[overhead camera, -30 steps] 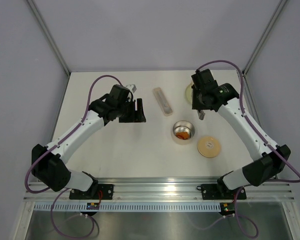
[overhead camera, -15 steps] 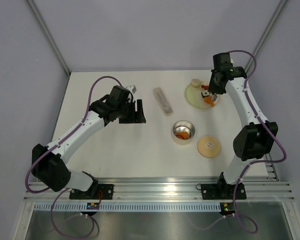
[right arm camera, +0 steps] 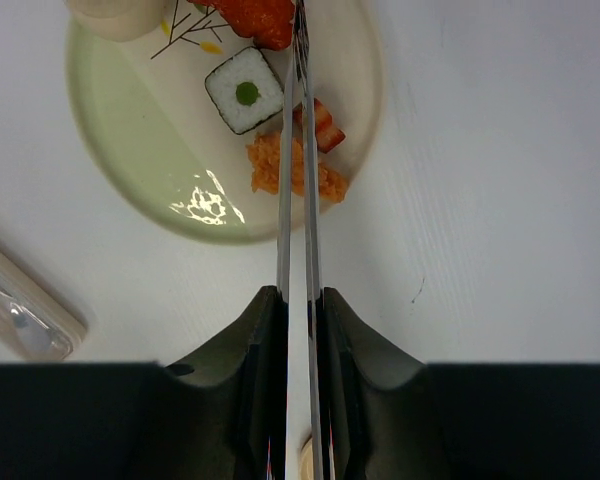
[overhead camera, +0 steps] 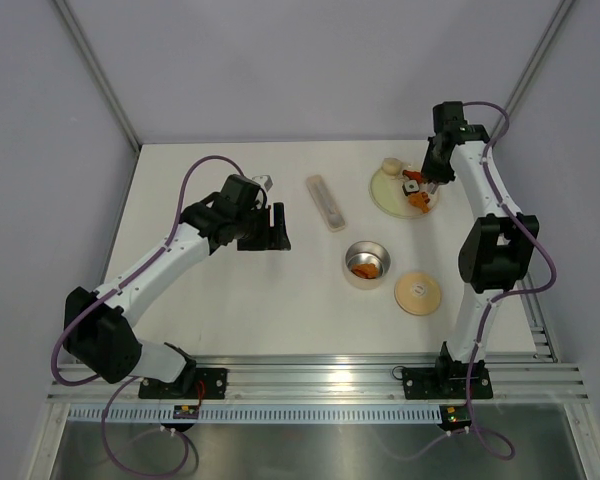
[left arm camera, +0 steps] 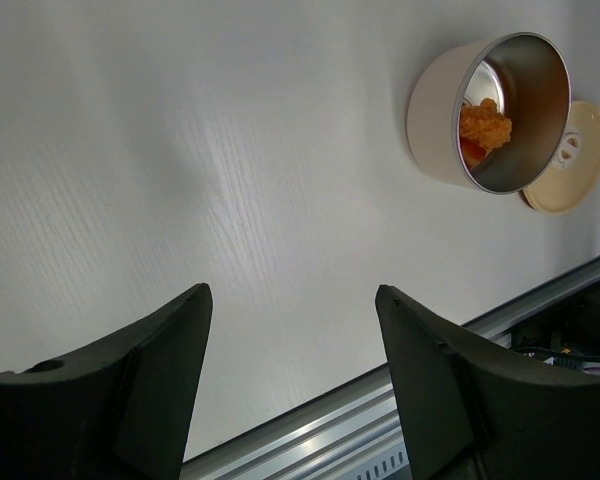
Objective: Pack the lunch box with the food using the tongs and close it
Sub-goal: Adjust the fake food on the plate.
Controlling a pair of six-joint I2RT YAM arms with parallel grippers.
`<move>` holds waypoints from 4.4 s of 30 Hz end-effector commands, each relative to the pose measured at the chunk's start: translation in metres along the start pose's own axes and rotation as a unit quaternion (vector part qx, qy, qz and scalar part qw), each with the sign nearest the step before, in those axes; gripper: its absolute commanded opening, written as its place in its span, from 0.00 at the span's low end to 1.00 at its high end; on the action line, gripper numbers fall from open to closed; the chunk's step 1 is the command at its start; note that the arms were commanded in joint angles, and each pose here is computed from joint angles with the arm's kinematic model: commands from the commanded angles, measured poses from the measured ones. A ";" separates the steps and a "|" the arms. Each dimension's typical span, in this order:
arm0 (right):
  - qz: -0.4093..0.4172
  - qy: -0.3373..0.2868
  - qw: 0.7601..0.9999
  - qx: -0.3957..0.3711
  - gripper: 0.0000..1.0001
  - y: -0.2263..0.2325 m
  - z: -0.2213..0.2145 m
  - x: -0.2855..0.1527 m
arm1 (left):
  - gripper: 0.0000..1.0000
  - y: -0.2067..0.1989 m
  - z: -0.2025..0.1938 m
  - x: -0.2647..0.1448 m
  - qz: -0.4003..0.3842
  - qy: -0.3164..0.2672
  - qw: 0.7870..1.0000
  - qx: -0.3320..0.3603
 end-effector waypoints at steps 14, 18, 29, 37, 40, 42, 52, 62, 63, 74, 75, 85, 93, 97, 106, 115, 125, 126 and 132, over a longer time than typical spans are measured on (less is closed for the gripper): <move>0.050 0.033 0.998 0.001 0.24 0.020 -0.008 0.020 | 0.71 0.004 0.009 0.004 0.009 -0.011 1.000 0.006; 0.058 0.043 0.997 0.001 0.24 0.021 -0.013 0.020 | 0.71 0.004 0.008 0.004 0.009 -0.011 1.000 0.007; 0.097 0.071 0.993 -0.011 0.23 0.033 -0.021 0.005 | 0.71 0.004 0.008 0.003 0.007 -0.013 1.000 0.004; 0.109 0.066 0.992 -0.021 0.22 0.037 -0.018 -0.006 | 0.71 0.001 0.010 0.002 0.002 -0.017 1.000 0.000; 0.105 0.037 0.994 -0.021 0.22 0.037 -0.002 -0.015 | 0.71 0.001 0.009 0.001 0.003 -0.017 1.000 -0.002; 0.101 0.016 0.995 -0.018 0.23 0.037 0.010 -0.021 | 0.71 0.001 0.008 0.000 0.004 -0.018 1.000 -0.003; 0.044 -0.007 0.999 -0.009 0.27 0.017 0.039 0.000 | 0.71 0.002 0.007 -0.002 0.005 -0.018 1.000 -0.004; 0.017 0.027 0.999 0.002 0.27 -0.008 0.020 0.020 | 0.71 0.002 0.005 0.001 0.003 -0.015 1.000 -0.008; 0.019 0.030 0.999 0.004 0.27 -0.008 0.017 0.021 | 0.71 0.002 0.005 0.001 0.002 -0.015 1.000 -0.008; 0.045 0.062 0.997 0.015 0.25 -0.004 -0.008 0.025 | 0.71 0.002 0.001 -0.001 0.002 -0.018 1.000 -0.012; 0.049 0.064 0.997 0.015 0.25 -0.002 -0.009 0.024 | 0.71 0.002 0.001 -0.001 0.002 -0.018 1.000 -0.012; 0.057 0.060 0.997 0.010 0.25 0.005 -0.011 0.010 | 0.71 0.001 0.000 -0.002 -0.002 -0.021 1.000 -0.016; 0.090 0.080 0.993 -0.010 0.25 0.030 -0.025 0.005 | 0.71 0.001 -0.001 -0.005 -0.001 -0.023 1.000 -0.017; 0.091 0.083 0.992 -0.015 0.25 0.033 -0.027 0.004 | 0.71 0.001 -0.001 -0.005 -0.002 -0.023 1.000 -0.017; 0.105 0.090 0.990 -0.033 0.24 0.038 -0.032 -0.008 | 0.71 0.000 0.001 -0.004 -0.003 -0.021 1.000 -0.016; 0.113 0.073 0.989 -0.059 0.25 0.041 -0.020 -0.021 | 0.71 -0.002 0.003 -0.002 -0.008 -0.019 1.000 -0.016; 0.061 0.025 0.996 -0.056 0.37 0.028 0.010 -0.020 | 0.71 0.002 0.001 -0.003 0.002 -0.018 1.000 -0.015; 0.055 0.025 0.997 -0.056 0.39 0.025 0.011 -0.019 | 0.71 0.002 0.000 -0.003 0.002 -0.017 1.000 -0.014; 0.035 0.040 0.997 -0.060 0.48 0.015 0.011 -0.002 | 0.71 0.003 0.000 -0.003 0.004 -0.016 1.000 -0.012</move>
Point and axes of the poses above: each gripper's point midway between its finger pads, its own x axis out along the fingers, its own y axis along the line the jaws close on, z = x × y, the point moved 1 cm from there along -x, back along the fingers, and after that the axes turned 12 degrees about x, right-handed, at the moved point
